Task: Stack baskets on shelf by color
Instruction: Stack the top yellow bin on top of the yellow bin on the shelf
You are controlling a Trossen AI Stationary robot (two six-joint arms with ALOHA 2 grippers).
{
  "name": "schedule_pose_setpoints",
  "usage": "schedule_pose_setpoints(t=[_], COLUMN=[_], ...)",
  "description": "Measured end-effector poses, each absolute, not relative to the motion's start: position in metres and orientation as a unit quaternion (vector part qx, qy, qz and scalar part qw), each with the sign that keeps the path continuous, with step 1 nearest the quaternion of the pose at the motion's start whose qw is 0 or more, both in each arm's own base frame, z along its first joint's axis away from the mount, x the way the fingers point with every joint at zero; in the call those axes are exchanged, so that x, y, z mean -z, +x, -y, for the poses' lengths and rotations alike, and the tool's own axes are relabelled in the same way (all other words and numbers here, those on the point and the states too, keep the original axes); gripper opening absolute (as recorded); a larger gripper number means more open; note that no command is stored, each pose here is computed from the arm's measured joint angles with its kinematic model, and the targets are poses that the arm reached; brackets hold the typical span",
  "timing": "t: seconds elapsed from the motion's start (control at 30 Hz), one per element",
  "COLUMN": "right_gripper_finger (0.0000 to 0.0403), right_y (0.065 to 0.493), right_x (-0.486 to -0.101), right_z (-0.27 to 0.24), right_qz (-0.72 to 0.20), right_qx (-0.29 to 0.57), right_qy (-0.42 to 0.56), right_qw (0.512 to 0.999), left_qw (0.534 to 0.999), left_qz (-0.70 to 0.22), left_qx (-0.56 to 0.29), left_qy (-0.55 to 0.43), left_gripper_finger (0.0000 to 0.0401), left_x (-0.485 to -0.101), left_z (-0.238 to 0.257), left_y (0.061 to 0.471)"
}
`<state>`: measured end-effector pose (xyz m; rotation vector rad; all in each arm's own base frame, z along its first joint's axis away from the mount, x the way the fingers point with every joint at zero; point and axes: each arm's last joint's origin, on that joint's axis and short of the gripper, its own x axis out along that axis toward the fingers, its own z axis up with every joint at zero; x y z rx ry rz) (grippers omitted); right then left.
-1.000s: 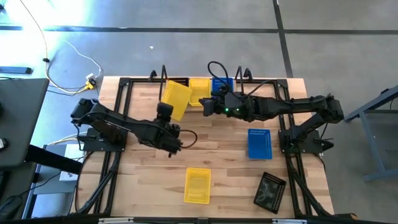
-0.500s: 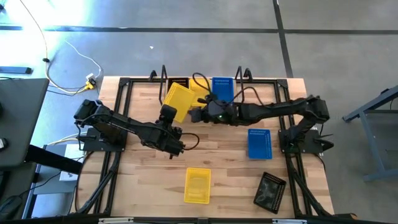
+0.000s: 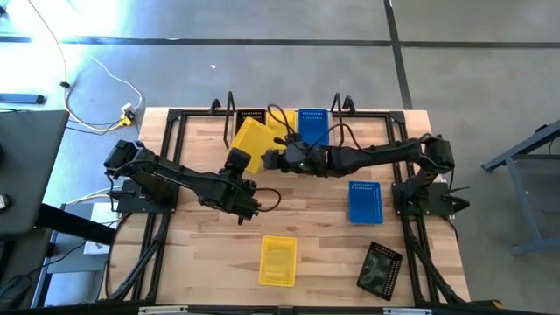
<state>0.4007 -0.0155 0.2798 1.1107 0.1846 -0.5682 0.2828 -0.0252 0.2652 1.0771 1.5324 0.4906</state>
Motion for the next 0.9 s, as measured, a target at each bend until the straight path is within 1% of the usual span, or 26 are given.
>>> schedule_pose_setpoints(t=[0.2, 0.27, 0.33, 0.47, 0.5, 0.63, 0.7, 0.9], right_gripper_finger=[0.01, 0.0092, 0.0075, 0.0018, 0.001, 0.001, 0.0004, 0.0001], right_y=[0.4, 0.4, 0.401, 0.401, 0.401, 0.401, 0.401, 0.399], right_x=[-0.279, -0.276, -0.275, -0.275, -0.276, -0.276, -0.276, -0.276], right_z=[0.026, 0.027, 0.027, 0.027, 0.028, 0.03, 0.032, 0.048], right_qz=[-0.075, -0.082, -0.089, -0.087, -0.085, -0.083, -0.085, -0.087], right_qx=[0.282, 0.282, 0.278, 0.283, 0.282, 0.283, 0.286, 0.286], right_qy=[0.544, 0.549, 0.55, 0.535, 0.529, 0.526, 0.517, 0.516], right_qw=[0.787, 0.783, 0.782, 0.791, 0.796, 0.798, 0.803, 0.803], left_qw=[0.557, 0.556, 0.556, 0.561, 0.564, 0.576, 0.579, 0.588], left_qz=[-0.647, -0.642, -0.642, -0.645, -0.646, -0.639, -0.636, -0.645], left_qx=[-0.197, -0.2, -0.201, -0.201, -0.2, -0.216, -0.225, -0.21], left_qy=[0.482, 0.488, 0.488, 0.478, 0.474, 0.462, 0.458, 0.44], left_gripper_finger=[0.0001, 0.0001, 0.0001, 0.0005, 0.0008, 0.0025, 0.0034, 0.0072], left_x=[-0.265, -0.266, -0.266, -0.265, -0.265, -0.265, -0.265, -0.264], left_z=[0.027, 0.026, 0.026, 0.024, 0.024, 0.023, 0.023, 0.024], left_y=[0.285, 0.286, 0.286, 0.287, 0.287, 0.288, 0.288, 0.287])
